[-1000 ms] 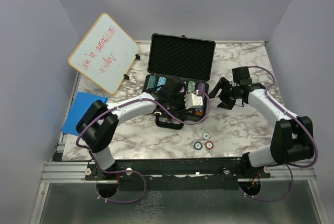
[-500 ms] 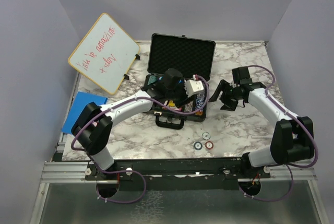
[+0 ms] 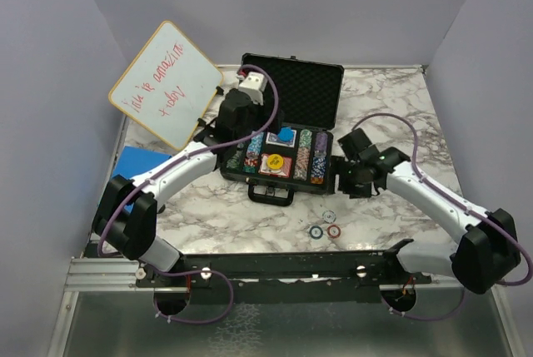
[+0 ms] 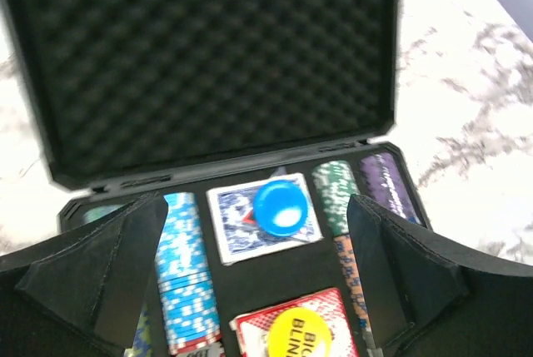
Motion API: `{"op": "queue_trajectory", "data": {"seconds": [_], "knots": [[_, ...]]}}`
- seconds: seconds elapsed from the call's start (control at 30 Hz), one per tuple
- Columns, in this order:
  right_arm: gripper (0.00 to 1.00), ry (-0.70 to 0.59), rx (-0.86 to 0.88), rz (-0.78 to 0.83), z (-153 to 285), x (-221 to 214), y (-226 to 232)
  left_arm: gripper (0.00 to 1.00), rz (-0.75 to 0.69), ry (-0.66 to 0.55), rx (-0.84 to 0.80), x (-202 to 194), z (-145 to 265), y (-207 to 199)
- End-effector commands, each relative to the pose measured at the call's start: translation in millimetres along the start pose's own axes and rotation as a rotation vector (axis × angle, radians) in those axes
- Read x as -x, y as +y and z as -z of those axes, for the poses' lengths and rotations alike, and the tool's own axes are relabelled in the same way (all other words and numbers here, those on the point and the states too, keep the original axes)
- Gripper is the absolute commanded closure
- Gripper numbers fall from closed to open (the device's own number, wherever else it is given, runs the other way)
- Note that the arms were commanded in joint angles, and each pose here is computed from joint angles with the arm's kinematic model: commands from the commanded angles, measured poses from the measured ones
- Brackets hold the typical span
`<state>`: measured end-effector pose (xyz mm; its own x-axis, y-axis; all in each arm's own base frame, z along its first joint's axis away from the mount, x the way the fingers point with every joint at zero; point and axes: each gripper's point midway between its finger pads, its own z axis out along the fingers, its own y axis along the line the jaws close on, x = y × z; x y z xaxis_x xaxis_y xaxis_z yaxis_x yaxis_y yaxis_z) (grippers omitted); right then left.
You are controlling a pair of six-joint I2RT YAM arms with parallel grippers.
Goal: Pack up texas hold em set
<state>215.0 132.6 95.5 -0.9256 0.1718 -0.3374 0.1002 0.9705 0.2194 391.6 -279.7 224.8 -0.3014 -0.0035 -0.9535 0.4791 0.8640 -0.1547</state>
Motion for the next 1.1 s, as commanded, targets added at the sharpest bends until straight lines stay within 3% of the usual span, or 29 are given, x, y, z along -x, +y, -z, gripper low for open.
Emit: {"op": "queue_trajectory", "data": {"seconds": [0.0, 0.27, 0.57, 0.93, 1.07], "knots": [[0.25, 0.043, -0.141, 0.079, -6, -26, -5, 0.01, 0.264, 0.041, 0.096, 7, 6, 45], [0.25, 0.142, -0.174, 0.26, -34, -55, 17, 0.01, 0.243, 0.007, 0.109, 0, 22, 62], [0.38, 0.156, -0.185, 0.276, -61, -63, 14, 0.01, 0.245, 0.034, 0.1, -9, 25, 61], [0.37, 0.173, -0.235, 0.273, -72, -74, -4, 0.01, 0.247, 0.04, 0.066, -10, 22, 55], [0.41, 0.175, -0.223, 0.263, -76, -79, -6, 0.01, 0.251, 0.045, 0.067, -12, 21, 55]]}}
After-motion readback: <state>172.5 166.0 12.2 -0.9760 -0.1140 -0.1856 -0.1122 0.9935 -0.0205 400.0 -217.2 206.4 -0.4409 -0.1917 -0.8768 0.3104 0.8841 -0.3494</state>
